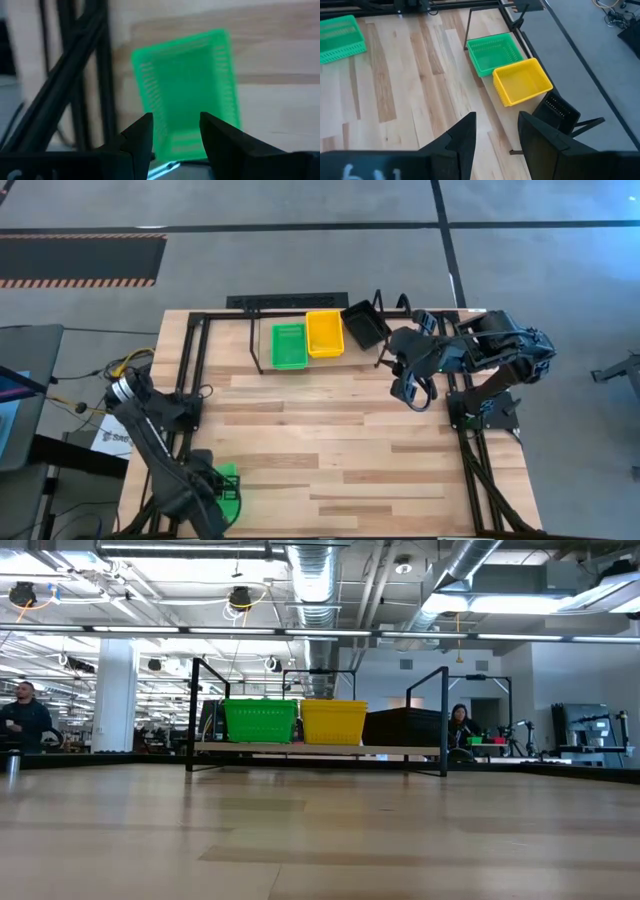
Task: Stack baskets on shelf by color
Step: Stack the green bin on top of the green bins on the shelf
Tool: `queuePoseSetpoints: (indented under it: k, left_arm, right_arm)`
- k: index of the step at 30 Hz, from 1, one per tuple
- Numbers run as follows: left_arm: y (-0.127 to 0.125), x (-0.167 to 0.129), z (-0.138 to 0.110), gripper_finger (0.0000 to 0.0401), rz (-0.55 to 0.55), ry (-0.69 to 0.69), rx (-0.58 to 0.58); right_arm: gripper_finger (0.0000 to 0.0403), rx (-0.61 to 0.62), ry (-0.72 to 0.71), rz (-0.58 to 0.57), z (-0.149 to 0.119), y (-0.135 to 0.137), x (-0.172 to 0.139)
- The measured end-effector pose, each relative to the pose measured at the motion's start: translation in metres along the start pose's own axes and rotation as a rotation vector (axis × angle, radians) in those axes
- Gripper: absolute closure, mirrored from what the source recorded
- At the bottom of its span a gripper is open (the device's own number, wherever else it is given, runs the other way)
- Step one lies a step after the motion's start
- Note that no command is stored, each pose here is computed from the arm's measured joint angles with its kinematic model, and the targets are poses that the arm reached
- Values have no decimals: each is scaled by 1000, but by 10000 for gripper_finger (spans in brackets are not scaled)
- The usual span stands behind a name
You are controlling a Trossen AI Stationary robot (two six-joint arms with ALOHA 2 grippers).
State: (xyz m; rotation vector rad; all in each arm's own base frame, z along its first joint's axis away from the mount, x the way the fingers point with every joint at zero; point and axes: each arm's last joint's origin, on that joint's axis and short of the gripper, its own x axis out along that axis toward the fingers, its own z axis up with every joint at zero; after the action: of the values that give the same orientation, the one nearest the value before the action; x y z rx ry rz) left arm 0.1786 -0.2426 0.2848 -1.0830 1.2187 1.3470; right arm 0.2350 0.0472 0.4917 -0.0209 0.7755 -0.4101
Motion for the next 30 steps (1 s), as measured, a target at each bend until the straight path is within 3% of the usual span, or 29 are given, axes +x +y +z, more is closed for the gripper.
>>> queuePoseSetpoints:
  k: [4,10,17,21,26,30]
  left_arm:
    - [-2,6,-2,253,91,-4,-13]
    - [1,13,-5,253,93,-29,17]
    - [2,35,2,253,59,-171,75]
    - [-9,43,6,253,-51,-254,321]
    - [-28,45,9,253,-76,-215,705]
    - [-41,45,12,253,-113,-195,944]
  right_arm:
    - [237,18,0,1,0,0,0]
    - [237,29,0,3,0,1,0]
    - [237,51,-4,5,0,1,0]
    - [237,92,-6,6,1,1,0]
    - [237,154,-7,3,1,0,0]
    - [237,202,-7,2,1,0,0]
